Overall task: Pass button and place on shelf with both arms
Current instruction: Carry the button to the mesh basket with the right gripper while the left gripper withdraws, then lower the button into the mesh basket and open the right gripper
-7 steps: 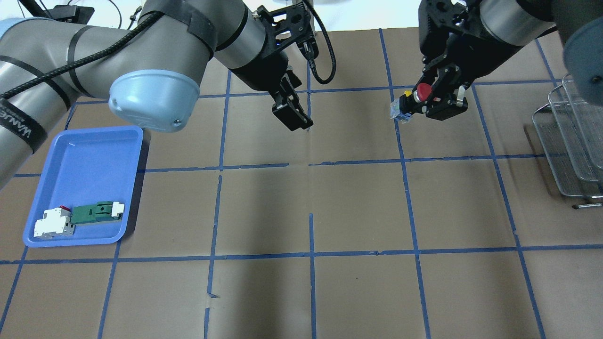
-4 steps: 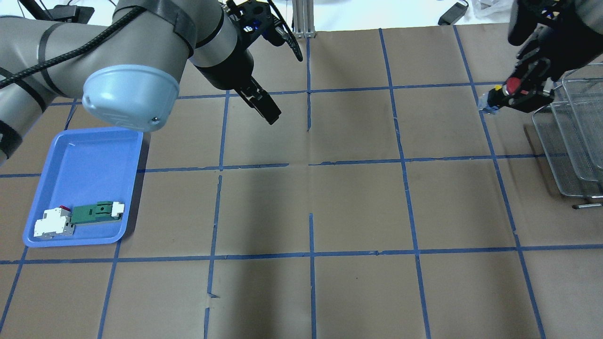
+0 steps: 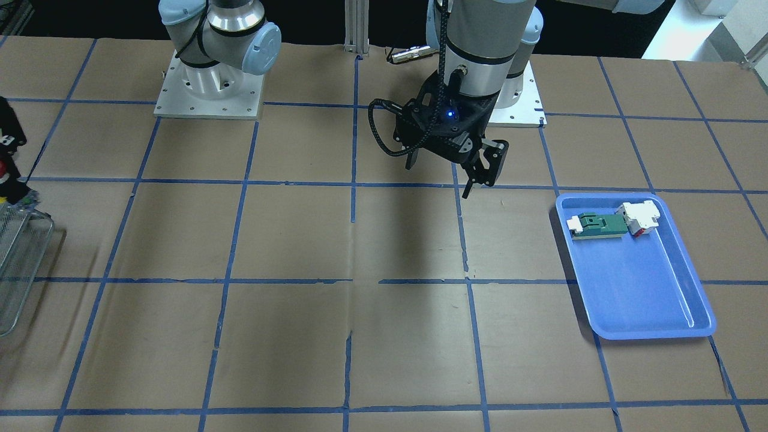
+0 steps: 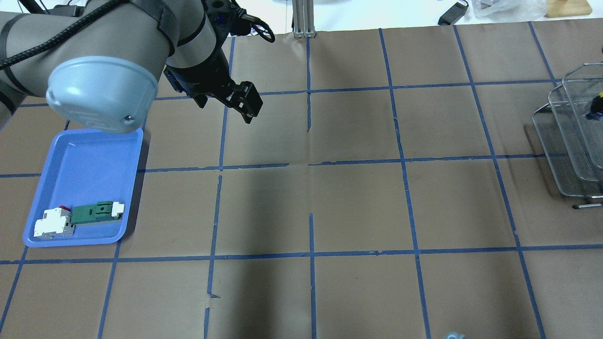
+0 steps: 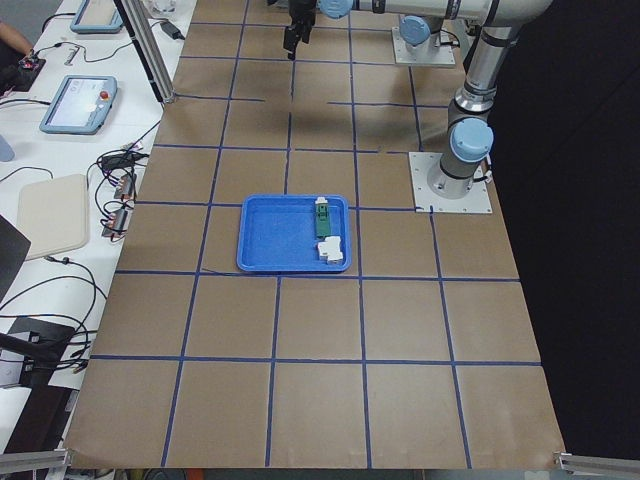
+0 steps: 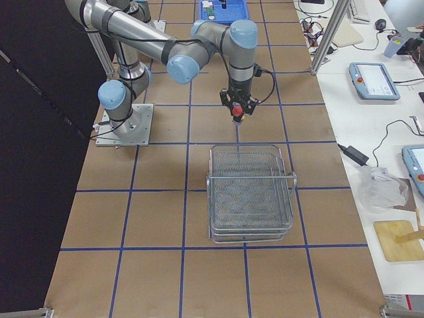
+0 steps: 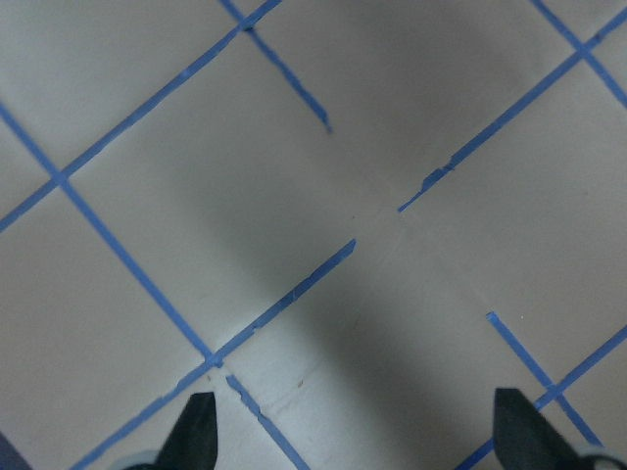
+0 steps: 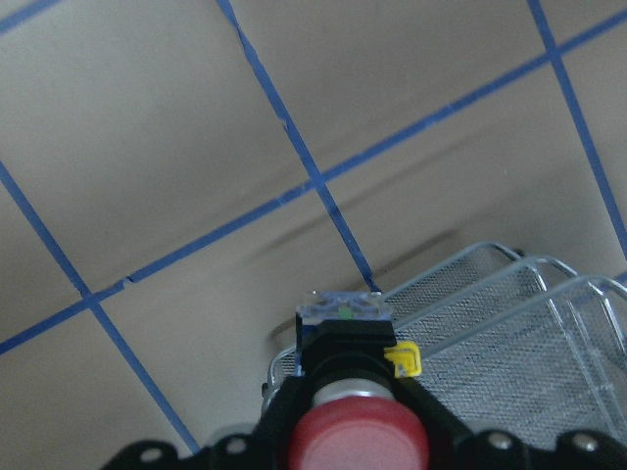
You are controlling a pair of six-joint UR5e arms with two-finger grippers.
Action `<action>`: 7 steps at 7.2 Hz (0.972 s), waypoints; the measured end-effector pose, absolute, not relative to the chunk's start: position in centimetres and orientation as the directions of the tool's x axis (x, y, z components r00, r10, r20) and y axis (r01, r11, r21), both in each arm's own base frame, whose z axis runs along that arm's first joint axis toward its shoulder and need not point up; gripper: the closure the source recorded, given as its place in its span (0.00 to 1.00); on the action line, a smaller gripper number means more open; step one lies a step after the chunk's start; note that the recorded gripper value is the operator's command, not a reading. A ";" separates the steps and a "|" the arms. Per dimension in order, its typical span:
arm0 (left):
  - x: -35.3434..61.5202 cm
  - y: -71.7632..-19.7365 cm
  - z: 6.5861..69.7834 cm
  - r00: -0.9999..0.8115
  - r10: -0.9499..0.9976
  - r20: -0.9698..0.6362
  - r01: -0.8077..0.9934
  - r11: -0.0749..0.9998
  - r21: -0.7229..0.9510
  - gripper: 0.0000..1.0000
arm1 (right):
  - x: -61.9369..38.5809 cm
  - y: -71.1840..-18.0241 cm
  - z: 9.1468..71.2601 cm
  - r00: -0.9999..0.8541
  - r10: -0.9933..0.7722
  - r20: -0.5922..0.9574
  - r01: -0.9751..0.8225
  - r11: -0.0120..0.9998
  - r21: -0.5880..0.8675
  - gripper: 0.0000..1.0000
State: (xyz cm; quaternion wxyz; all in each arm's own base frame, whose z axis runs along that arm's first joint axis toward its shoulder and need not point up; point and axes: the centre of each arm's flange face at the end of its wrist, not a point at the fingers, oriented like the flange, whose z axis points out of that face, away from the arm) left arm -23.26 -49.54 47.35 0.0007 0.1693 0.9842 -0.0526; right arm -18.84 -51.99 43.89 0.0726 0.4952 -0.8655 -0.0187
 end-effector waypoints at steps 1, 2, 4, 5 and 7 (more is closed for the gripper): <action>-22.6 -49.7 47.5 -0.969 0.245 -0.014 0.245 0.964 -0.102 0.00 | -21.8 -52.6 42.4 -0.497 -0.860 0.119 -0.851 0.509 0.128 1.00; -22.1 -49.9 47.5 -0.986 0.168 -0.008 0.168 0.981 -0.099 0.00 | -24.1 -53.0 41.1 -0.500 -0.857 0.127 -0.846 0.514 0.140 1.00; -21.7 -50.1 47.4 -0.996 0.088 0.001 0.088 0.992 -0.096 0.00 | -27.0 -54.2 40.6 -0.487 -0.861 0.148 -0.849 0.506 0.153 1.00; -21.7 -50.1 47.5 -0.998 0.059 0.004 0.058 0.994 -0.089 0.00 | -27.8 -54.9 39.8 -0.477 -0.868 0.139 -0.855 0.494 0.155 1.00; -21.6 -49.8 48.8 -1.000 0.027 0.007 0.026 0.998 -0.055 0.00 | -29.5 -55.0 38.3 -0.484 -0.867 0.117 -0.854 0.498 0.153 0.79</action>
